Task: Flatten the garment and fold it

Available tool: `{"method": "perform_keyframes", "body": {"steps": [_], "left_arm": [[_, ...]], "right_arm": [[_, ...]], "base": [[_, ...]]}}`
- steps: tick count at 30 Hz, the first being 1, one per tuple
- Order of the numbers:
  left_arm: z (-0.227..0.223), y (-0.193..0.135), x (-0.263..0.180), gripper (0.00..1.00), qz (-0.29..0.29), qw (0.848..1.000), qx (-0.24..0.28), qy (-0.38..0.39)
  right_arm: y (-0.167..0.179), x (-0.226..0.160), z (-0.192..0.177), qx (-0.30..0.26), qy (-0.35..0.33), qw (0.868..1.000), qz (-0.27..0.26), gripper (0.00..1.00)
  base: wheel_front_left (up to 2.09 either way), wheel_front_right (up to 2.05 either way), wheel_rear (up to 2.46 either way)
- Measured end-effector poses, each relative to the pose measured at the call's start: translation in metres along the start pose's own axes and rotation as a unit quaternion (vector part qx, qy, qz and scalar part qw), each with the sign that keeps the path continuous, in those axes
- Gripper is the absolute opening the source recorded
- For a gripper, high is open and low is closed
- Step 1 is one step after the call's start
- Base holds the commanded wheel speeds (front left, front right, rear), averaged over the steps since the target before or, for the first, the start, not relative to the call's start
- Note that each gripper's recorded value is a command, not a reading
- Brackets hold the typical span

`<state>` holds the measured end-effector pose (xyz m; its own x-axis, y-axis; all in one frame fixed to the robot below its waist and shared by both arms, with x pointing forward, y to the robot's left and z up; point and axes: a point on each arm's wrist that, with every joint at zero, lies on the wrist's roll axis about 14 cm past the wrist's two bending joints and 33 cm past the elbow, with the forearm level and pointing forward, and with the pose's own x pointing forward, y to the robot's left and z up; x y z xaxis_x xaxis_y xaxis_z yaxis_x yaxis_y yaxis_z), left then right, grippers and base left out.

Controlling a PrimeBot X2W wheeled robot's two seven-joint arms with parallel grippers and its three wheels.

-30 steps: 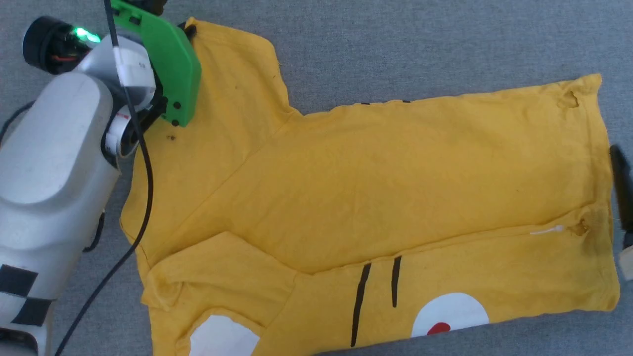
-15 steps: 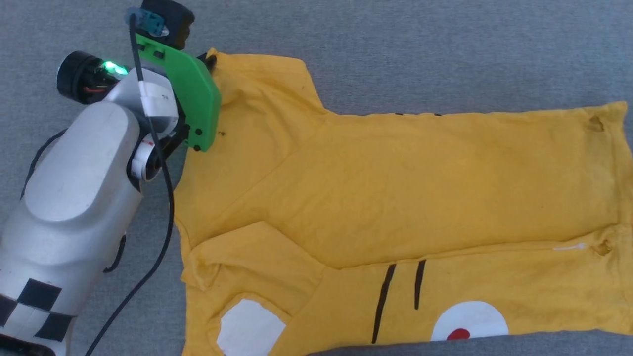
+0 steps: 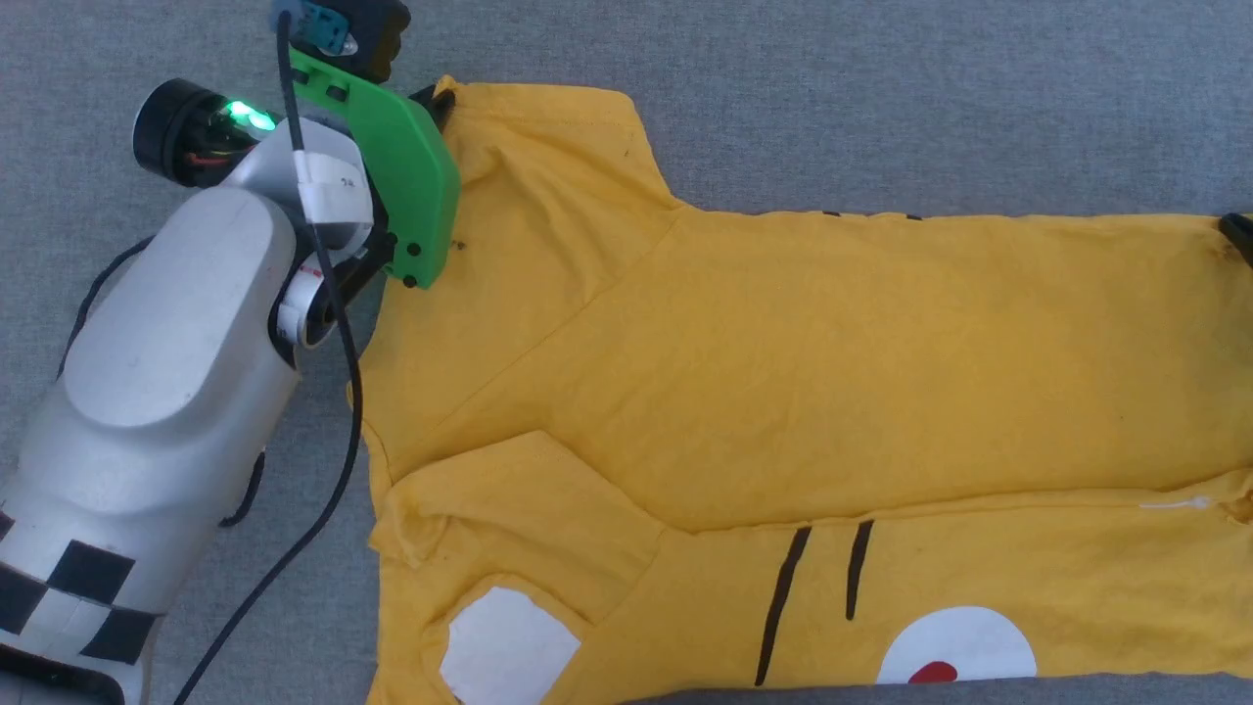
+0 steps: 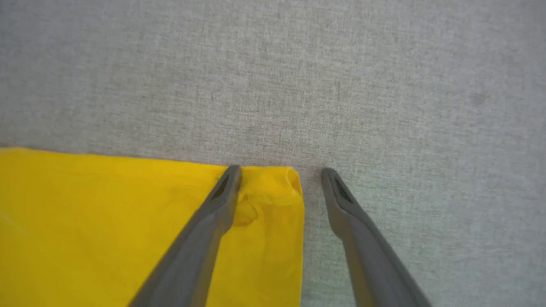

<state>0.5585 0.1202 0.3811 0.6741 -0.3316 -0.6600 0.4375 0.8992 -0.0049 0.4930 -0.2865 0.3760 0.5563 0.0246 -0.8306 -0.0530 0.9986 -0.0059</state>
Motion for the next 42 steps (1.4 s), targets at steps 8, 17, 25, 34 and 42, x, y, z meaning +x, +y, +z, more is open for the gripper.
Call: {"method": "perform_keyframes", "body": {"steps": [8,17,25,34,42], "left_arm": [[0.01,0.006,0.002,0.0,0.009,1.0,0.001,-0.028],[0.069,0.025,-0.026,0.0,0.047,0.985,-0.004,-0.168],[0.085,0.008,-0.072,0.0,0.037,0.968,0.016,-0.249],[0.049,-0.021,-0.135,0.0,0.045,0.947,-0.013,-0.316],[-0.037,-0.05,-0.163,0.0,0.066,0.96,-0.088,-0.259]], "right_arm": [[0.0,0.0,0.005,0.008,-0.016,1.0,-0.007,0.0],[-0.002,-0.029,0.063,-0.011,-0.164,0.986,-0.023,0.0],[0.005,-0.063,0.073,-0.021,-0.227,0.974,-0.011,0.0],[0.008,-0.091,0.028,0.016,-0.253,0.967,0.005,0.0],[0.015,-0.096,-0.038,0.068,-0.223,0.972,0.01,0.0]], "base": [[0.0,0.0,0.0],[0.0,0.0,0.0],[0.0,0.0,0.0],[0.0,0.0,0.0],[0.0,0.0,0.0]]}}
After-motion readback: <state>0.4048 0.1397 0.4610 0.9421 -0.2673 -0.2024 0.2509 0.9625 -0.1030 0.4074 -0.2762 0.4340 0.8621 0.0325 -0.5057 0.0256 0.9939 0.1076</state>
